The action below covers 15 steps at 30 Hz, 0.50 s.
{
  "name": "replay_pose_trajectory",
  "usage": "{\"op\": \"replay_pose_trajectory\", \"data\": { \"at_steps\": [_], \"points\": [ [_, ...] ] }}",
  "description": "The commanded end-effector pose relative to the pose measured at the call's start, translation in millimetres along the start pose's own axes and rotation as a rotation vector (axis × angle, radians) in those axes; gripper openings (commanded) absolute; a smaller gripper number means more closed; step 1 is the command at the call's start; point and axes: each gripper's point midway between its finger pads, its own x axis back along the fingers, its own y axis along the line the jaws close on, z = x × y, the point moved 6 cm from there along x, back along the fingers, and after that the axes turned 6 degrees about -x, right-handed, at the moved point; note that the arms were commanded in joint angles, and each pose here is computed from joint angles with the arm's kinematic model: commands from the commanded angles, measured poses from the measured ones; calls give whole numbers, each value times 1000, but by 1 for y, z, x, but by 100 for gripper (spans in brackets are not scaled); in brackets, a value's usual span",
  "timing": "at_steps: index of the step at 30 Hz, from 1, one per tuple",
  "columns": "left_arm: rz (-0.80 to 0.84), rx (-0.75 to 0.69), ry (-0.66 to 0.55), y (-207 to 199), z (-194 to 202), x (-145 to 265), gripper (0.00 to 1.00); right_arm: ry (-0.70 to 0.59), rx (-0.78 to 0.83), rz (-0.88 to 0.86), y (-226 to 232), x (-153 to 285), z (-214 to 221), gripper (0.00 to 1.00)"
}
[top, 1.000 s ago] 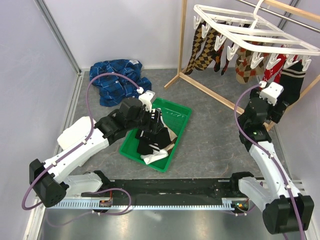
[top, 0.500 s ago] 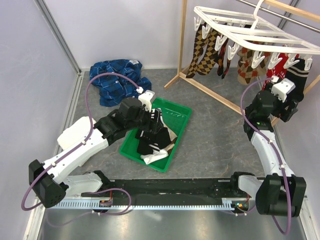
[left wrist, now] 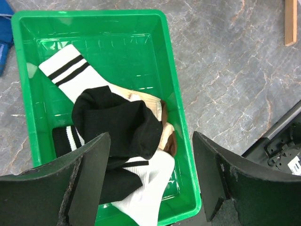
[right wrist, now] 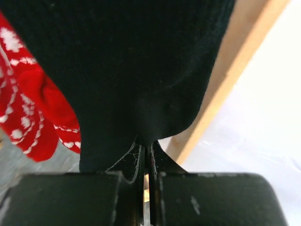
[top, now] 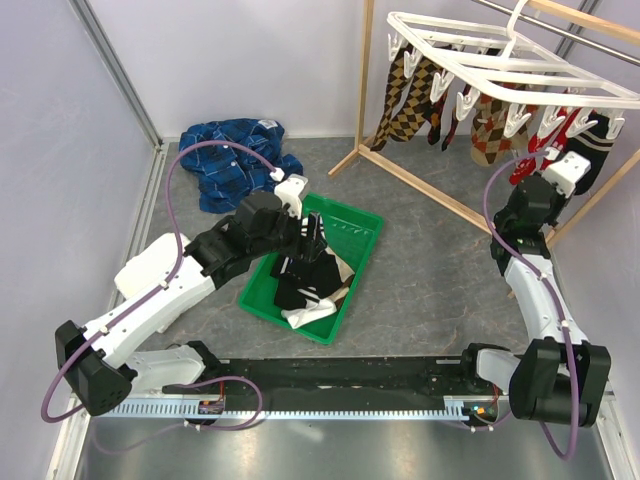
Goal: Remove the socks clipped to the hanger
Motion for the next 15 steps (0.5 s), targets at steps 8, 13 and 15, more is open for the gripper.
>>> {"op": "replay_pose_trajectory", "data": {
  "at_steps": [8,13,15],
  "points": [
    [128,3,-96,-18,-25,1,76,101,-282,-249,1,42,-33,0],
    [229,15,-151,-36,-41,-4,75,220,-338,-434,10,67,-46,0],
    [241,11,-219,-42,-54,-4,75,274,-377,-518,13,82,-53,0]
  ]
}}
